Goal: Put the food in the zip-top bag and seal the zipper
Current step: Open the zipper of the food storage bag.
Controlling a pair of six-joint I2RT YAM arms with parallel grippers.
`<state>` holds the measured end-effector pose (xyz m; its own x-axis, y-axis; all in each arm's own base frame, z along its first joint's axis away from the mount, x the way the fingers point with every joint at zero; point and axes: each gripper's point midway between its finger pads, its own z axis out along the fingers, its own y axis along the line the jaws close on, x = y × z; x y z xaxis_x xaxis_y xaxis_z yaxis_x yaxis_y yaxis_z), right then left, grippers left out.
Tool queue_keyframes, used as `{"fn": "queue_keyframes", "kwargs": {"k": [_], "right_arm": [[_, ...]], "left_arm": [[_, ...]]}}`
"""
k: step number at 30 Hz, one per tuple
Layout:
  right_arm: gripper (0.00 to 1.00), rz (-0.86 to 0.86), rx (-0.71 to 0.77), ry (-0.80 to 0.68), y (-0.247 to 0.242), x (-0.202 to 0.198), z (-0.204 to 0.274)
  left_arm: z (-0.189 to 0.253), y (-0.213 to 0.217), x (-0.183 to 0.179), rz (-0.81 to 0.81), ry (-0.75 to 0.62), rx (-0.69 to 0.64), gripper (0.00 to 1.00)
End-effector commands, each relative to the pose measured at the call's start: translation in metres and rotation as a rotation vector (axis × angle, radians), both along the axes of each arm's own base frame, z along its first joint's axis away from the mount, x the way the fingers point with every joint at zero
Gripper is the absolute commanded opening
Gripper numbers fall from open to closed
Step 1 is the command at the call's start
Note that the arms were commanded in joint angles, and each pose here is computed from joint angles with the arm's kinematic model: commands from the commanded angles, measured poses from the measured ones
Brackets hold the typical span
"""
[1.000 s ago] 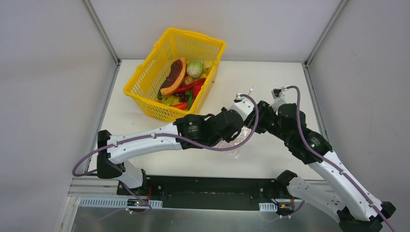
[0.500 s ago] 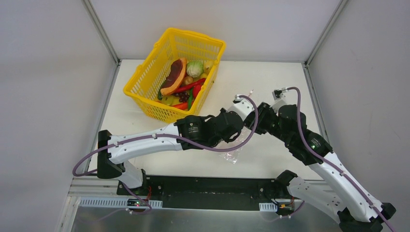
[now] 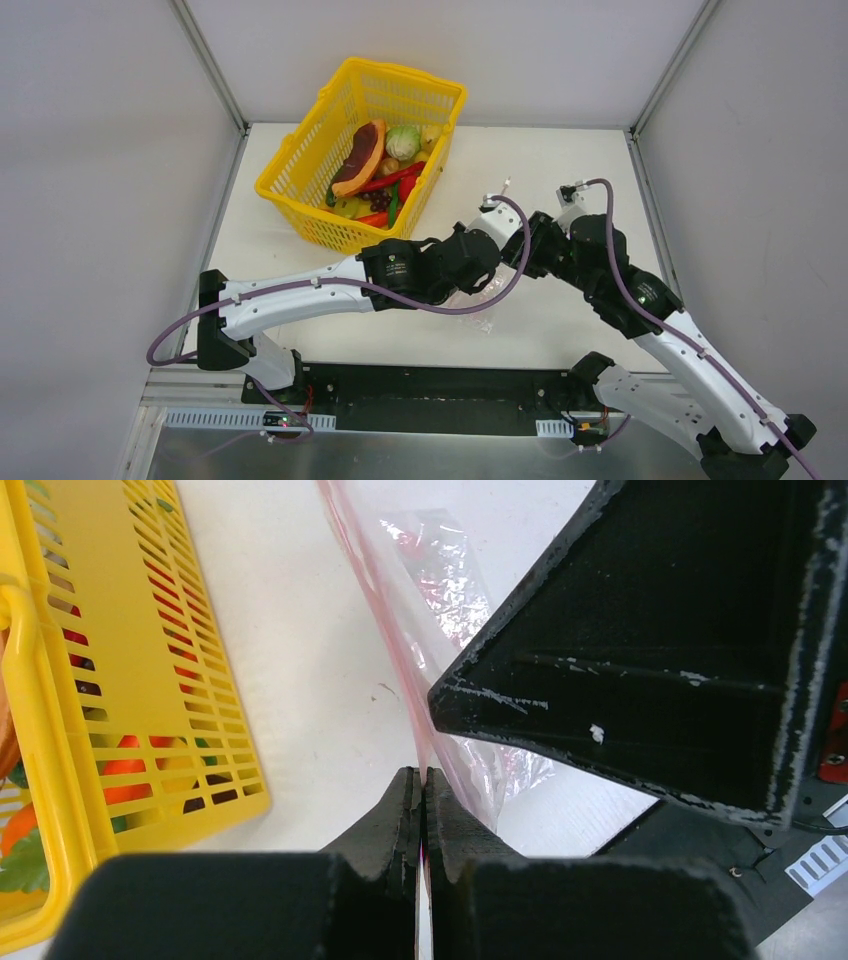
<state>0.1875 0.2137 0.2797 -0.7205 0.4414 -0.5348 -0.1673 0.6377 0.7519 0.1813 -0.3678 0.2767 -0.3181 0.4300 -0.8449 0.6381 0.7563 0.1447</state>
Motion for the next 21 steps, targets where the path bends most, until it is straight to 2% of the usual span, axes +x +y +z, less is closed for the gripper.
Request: {"fn": "queue_keyframes", "kwargs": {"k": [1,11,17,21], "right_arm": [[0.35,0.053,0.077,-0.051,0.009,-0.005,0.021],[0.37,0.074,0.059,-0.026,0.014,-0.004,0.01],[0.32,0.05,0.021,-0.014,0.01,-0.001,0.002],[0.23,0.013,-0.021,-0.018,0.001,0.003,-0.003]], "left_arm": [[0.012,0.001,-0.003,-0.004,-0.011,-0.045,0.0],[0.013,0.0,-0.003,-0.008,-0.014,-0.041,0.0],[0.01,0.001,-0.003,-0.004,-0.013,-0.034,0.0],[0.01,0.003,-0.002,0.002,-0.017,-0.032,0.0]]}}
